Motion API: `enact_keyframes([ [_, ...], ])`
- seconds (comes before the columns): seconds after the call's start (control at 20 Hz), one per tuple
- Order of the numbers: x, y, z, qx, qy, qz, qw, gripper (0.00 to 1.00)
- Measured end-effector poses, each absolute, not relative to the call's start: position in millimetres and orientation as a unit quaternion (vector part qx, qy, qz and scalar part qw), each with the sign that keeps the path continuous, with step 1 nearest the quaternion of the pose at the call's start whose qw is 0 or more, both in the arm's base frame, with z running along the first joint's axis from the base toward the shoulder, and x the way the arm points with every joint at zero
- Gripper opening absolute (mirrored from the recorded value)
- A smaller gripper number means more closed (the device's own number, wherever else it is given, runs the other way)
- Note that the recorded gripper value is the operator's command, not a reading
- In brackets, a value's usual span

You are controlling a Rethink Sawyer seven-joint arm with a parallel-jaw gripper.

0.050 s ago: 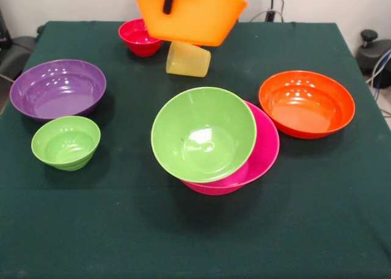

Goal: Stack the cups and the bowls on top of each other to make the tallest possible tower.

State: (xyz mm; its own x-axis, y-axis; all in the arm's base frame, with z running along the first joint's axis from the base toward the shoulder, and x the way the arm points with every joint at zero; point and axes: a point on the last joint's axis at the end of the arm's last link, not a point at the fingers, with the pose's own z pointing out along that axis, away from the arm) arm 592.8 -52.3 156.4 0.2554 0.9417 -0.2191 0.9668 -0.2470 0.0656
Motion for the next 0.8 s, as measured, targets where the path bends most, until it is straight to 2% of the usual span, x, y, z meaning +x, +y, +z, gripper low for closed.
enact_keyframes([
  [0.35, 596.4, -80.3, 150.6, 0.784, 0.61, -0.072, 0.092, 0.0],
  [0.8, 607.6, -80.5, 140.9, 0.752, 0.648, -0.076, 0.095, 0.0],
])
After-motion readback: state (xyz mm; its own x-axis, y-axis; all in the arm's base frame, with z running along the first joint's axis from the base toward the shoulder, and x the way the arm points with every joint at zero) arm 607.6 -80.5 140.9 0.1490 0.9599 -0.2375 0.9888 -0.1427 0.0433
